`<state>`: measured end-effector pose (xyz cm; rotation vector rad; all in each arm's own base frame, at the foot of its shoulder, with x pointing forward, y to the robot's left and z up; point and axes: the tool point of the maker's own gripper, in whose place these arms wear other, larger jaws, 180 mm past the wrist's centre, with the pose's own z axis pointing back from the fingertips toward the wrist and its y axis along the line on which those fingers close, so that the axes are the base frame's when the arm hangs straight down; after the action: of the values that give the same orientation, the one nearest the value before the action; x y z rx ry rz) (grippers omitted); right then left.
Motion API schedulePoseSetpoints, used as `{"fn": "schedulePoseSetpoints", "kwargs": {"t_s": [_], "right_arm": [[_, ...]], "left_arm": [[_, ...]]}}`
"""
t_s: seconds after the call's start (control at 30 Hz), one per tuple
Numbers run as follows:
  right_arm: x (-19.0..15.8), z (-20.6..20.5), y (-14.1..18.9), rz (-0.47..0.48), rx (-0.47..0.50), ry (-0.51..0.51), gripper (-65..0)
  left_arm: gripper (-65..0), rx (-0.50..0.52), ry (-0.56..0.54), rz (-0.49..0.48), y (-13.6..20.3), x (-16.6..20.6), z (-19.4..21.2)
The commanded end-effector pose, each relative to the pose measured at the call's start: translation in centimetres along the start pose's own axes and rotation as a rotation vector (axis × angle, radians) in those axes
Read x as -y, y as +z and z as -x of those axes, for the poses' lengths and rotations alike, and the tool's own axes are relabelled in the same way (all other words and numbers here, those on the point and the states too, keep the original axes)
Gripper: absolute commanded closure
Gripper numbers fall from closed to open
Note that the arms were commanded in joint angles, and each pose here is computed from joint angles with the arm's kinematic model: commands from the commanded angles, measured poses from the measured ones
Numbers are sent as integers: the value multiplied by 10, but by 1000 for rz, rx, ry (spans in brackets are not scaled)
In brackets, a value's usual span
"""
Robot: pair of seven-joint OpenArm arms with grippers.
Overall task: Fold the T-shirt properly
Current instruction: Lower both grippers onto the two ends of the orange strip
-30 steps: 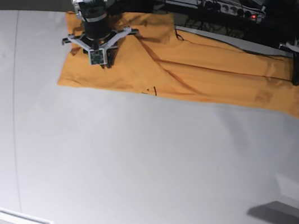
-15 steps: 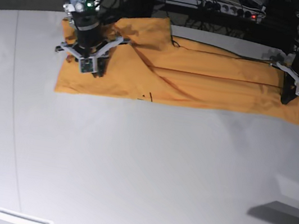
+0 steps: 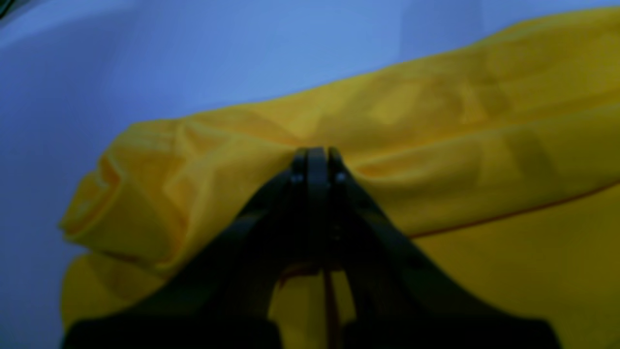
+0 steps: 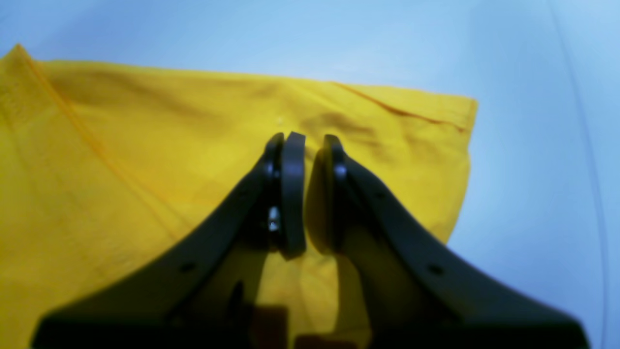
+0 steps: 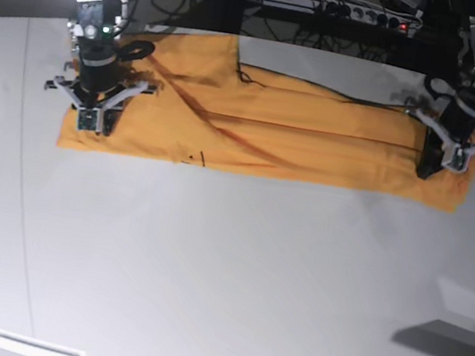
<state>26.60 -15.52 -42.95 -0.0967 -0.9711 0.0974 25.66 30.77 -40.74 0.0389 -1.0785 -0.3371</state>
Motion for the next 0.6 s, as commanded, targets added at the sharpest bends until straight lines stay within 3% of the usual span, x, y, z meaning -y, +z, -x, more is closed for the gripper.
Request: {"fn": "schedulePoseSetpoints", "kwargs": {"t_s": [0.0,0.33,0.57], "right_arm": [[21,52,4,52,-219,25,-68],[68,45,-14,115,-220,28,-68],[86,44,-19,137,-229,59,-68]], "left_arm": [[0,-108,-43,33,2,8,20],[0,-122,-126,151,-15,56,-2],[0,-106,-140,150,-20,56,-12]]}}
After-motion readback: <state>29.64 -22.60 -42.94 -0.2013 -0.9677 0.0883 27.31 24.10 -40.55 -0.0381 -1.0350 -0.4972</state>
